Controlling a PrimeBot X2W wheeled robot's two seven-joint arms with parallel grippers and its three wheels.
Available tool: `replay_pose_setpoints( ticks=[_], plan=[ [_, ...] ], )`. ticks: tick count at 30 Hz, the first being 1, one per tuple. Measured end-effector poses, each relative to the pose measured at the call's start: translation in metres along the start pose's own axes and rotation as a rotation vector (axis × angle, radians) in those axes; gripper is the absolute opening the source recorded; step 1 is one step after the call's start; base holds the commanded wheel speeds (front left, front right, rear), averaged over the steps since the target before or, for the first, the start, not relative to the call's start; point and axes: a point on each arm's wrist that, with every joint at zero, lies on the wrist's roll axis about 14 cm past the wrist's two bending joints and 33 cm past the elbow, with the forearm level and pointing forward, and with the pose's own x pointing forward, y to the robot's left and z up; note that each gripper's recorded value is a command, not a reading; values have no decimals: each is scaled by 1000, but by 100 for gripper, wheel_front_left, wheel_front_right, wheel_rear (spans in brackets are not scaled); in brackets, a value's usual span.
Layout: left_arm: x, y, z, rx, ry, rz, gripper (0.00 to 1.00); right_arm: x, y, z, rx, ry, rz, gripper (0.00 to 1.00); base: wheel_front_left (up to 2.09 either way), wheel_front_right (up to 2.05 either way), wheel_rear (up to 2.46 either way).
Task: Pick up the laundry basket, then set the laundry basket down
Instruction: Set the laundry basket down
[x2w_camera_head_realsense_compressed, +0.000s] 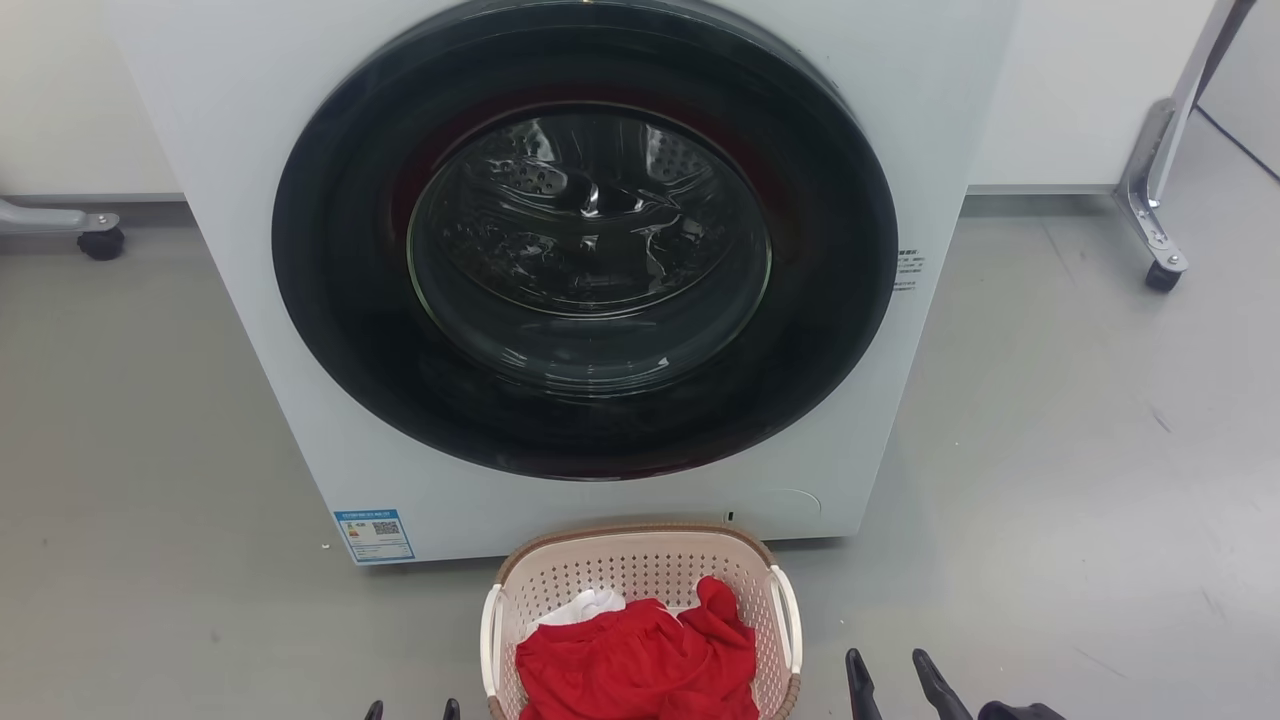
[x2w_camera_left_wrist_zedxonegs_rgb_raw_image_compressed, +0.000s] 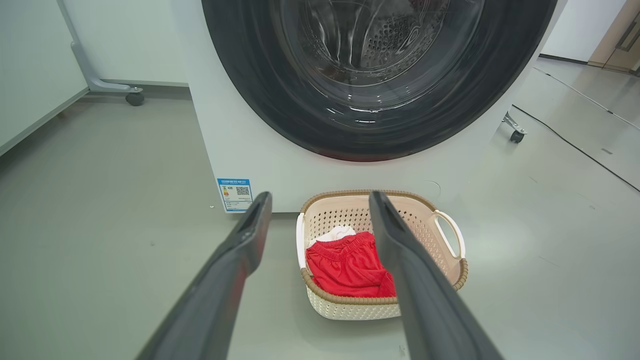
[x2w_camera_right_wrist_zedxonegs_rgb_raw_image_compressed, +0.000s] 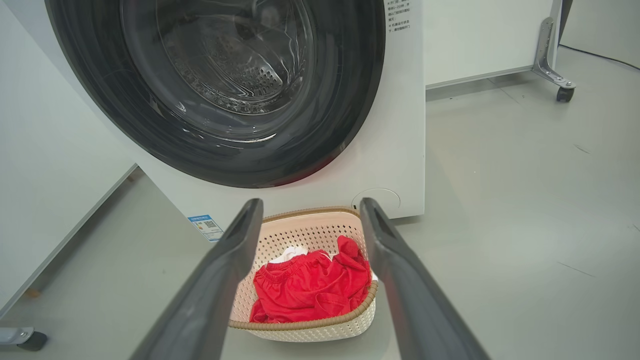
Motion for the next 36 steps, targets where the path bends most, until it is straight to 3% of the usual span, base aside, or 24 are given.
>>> replay_pose_setpoints(
  ticks=[36],
  plan=[
    [-3, 5, 31, 58, -114, 37, 100, -11, 0, 29, -78, -119, -14, 100, 0, 0, 0]
  ],
)
